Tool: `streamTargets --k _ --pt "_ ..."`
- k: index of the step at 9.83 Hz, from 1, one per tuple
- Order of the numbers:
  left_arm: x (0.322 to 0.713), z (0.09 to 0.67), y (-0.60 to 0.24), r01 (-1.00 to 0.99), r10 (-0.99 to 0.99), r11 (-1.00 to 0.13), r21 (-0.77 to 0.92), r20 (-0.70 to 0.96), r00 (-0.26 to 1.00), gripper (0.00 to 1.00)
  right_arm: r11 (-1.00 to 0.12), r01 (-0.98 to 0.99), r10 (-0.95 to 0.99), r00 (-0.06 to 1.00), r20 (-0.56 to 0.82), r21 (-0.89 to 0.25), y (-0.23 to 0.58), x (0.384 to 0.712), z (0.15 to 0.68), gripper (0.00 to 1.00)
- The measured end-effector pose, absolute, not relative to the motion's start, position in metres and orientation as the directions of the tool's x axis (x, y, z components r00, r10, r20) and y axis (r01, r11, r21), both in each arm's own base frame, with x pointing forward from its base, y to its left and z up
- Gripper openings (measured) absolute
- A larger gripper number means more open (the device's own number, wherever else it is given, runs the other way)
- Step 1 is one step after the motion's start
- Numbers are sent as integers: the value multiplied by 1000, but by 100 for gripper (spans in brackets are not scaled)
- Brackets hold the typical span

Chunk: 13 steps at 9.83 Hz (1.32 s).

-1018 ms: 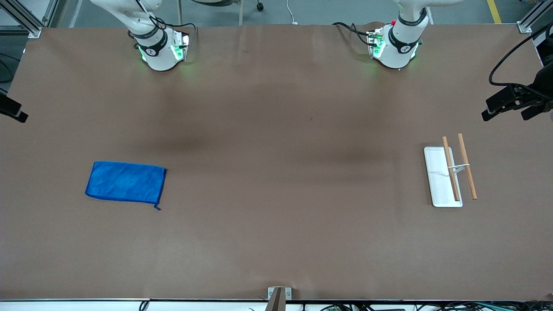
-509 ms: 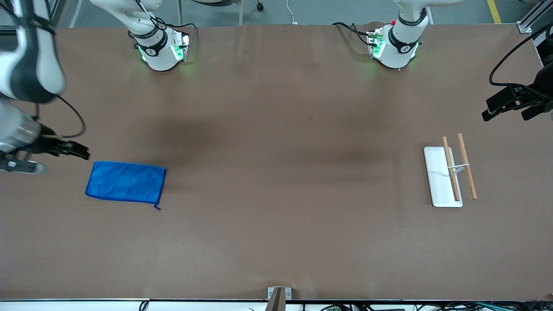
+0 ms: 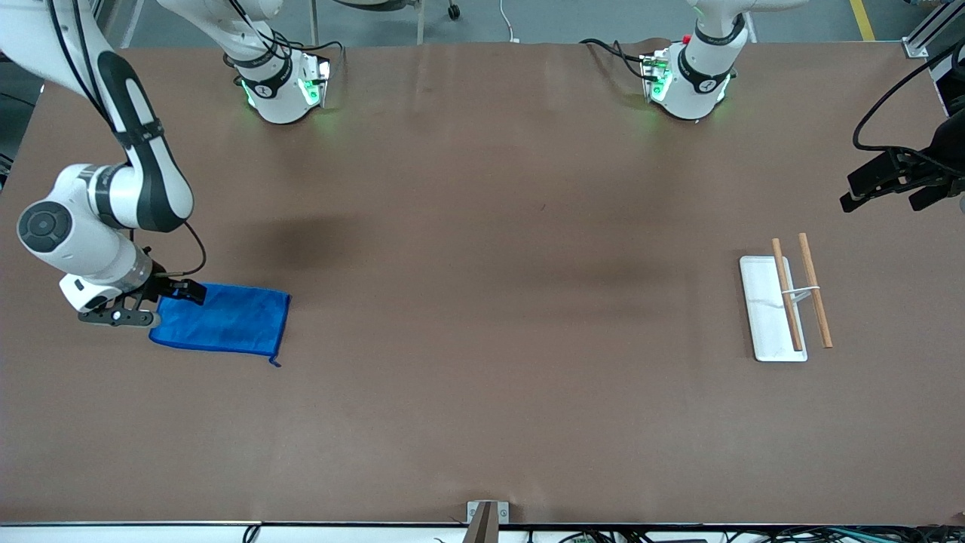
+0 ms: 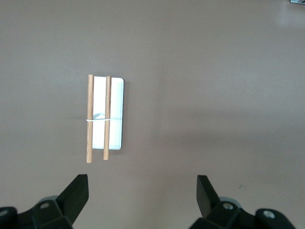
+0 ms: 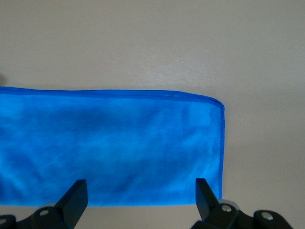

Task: Right arm passes towel to left arm to hang
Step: 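Reach the right gripper down to the blue towel's edge, then close the right gripper on the blue towel's edge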

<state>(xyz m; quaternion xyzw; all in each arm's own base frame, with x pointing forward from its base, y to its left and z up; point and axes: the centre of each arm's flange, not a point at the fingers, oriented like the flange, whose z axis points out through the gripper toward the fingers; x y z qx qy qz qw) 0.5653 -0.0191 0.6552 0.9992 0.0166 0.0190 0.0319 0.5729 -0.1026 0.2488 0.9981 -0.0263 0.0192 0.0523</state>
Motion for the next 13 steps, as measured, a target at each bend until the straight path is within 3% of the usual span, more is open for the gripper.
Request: streamTargets --k 8,13 --pt "568 652 -19 33 35 -997 64 36 999 100 -994 -21 -18 1000 24 104 -115 569 230 100" --pt "568 651 -19 32 34 -997 64 36 999 100 -995 52 51 999 -12 83 -76 565 181 99"
